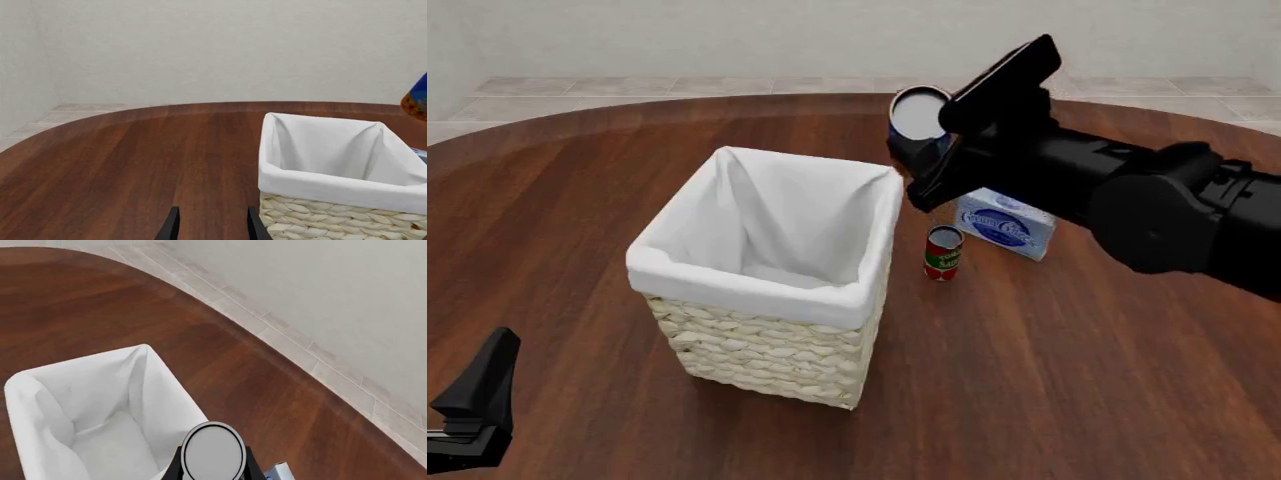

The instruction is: Pick up the alphabet soup and put it in the basket.

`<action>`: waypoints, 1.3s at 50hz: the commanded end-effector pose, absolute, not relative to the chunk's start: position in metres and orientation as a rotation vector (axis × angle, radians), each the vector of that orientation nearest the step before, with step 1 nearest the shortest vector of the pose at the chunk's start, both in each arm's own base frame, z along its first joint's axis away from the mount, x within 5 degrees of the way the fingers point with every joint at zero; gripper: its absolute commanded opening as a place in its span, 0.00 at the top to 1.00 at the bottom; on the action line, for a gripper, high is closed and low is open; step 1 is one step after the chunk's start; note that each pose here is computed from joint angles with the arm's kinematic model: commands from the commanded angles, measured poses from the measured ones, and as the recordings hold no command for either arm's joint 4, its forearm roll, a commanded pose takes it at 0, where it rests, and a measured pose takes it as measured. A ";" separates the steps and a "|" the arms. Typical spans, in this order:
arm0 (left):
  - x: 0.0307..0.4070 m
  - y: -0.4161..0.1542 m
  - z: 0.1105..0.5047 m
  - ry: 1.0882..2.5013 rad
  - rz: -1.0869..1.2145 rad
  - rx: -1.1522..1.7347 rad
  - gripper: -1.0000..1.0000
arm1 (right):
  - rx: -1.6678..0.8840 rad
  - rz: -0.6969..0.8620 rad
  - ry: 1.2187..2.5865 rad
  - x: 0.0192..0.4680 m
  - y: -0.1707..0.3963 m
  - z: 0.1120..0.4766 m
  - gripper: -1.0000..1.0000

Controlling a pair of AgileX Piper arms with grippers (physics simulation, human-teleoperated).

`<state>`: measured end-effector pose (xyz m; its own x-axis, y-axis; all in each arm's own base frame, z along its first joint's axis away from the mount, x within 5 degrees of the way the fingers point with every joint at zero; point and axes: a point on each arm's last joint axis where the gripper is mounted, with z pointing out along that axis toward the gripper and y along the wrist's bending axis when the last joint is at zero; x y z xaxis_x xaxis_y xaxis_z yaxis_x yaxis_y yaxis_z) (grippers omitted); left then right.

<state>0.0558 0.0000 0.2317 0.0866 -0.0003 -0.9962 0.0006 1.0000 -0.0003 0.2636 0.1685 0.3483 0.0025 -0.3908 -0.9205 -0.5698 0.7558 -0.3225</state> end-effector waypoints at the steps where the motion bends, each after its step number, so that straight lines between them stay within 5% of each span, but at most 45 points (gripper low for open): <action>1: 0.056 0.000 0.232 1.484 -0.001 0.000 0.00 | -0.794 0.195 1.573 0.264 0.181 0.367 1.00; 65: 0.056 0.000 0.232 1.484 -0.001 0.000 0.00 | -0.794 0.344 1.529 0.271 0.234 0.381 1.00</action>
<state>0.0558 0.0000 0.2317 0.0867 -0.0004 -0.9962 0.0005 1.0000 -0.0003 0.2692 0.2264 0.3771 0.0640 -0.3091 -0.9489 -0.6515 0.7073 -0.2744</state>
